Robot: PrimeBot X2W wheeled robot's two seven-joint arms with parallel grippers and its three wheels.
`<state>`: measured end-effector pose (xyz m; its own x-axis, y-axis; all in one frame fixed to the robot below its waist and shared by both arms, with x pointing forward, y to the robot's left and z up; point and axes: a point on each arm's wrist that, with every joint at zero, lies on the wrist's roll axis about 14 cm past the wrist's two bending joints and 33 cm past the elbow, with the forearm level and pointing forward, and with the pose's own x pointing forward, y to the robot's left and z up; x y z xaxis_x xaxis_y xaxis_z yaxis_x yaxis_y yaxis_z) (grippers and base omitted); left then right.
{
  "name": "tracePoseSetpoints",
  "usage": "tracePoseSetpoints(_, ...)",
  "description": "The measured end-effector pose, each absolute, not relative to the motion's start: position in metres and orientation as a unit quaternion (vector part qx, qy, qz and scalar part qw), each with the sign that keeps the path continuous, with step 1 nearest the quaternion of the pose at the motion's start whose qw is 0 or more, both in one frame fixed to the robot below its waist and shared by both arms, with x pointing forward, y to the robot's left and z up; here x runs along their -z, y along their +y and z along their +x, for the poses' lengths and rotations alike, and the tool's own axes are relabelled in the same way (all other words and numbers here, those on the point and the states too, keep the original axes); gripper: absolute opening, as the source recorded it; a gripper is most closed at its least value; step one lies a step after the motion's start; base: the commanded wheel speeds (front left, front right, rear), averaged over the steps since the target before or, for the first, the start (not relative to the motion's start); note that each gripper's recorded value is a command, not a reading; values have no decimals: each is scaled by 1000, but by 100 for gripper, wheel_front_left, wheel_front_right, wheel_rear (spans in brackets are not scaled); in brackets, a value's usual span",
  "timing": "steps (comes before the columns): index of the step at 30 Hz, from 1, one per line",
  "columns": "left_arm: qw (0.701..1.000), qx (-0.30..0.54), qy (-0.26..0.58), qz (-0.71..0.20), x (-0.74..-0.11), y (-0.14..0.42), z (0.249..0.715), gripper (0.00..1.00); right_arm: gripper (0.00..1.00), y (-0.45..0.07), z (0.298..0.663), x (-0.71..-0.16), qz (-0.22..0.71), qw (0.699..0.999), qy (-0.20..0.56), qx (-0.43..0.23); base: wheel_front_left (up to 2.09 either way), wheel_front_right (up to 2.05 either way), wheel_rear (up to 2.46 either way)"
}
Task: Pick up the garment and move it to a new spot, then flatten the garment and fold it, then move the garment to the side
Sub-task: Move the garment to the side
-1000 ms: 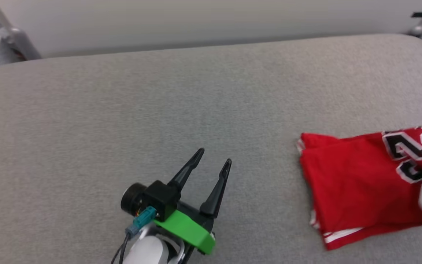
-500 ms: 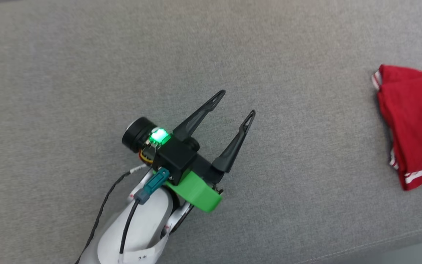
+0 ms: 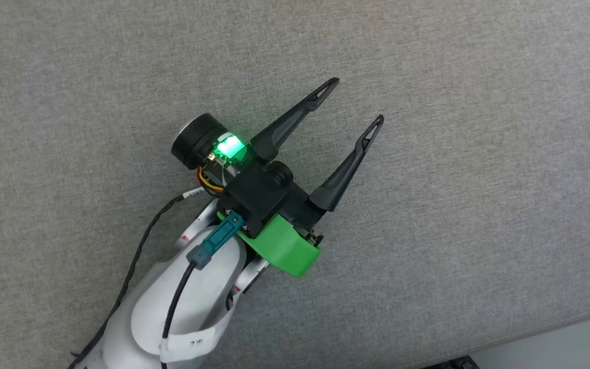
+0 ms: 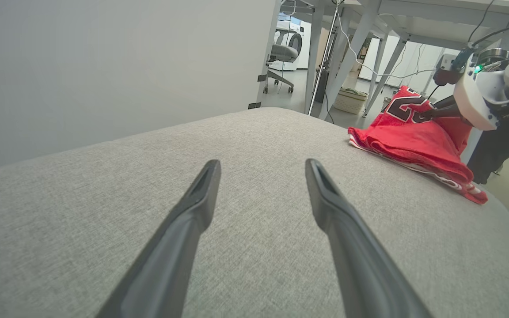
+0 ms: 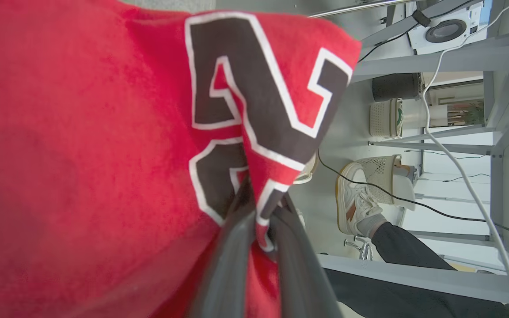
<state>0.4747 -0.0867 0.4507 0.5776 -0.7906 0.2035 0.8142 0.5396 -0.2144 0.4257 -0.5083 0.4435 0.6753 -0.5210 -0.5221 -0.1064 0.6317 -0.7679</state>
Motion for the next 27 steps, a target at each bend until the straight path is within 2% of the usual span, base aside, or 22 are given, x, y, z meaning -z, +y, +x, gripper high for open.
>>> tracePoseSetpoints(3,880,450,-32,-146,-442,-82,478,100,0,-507,432,-430,-406,817,390,127,0,0,0)
tracePoseSetpoints(4,881,448,-32,-145,-441,-81,478,100,68,-506,435,-427,-405,817,390,127,0,0,0)
tracePoseSetpoints(5,882,447,-32,-145,-441,-79,479,100,100,-504,438,-425,-406,817,389,126,0,0,0)
tracePoseSetpoints(11,887,438,-42,-139,-453,-74,480,100,100,-497,446,-429,-402,827,372,126,0,0,0)
tracePoseSetpoints(17,896,417,-50,-145,-472,-66,478,100,100,-478,460,-453,-394,853,320,119,0,0,0)
tracePoseSetpoints(23,919,365,-36,-145,-480,-38,471,100,100,-429,479,-488,-339,910,220,95,0,0,0)
tracePoseSetpoints(27,938,318,-26,-139,-483,-8,464,100,100,-391,479,-510,-269,948,152,81,0,0,0)
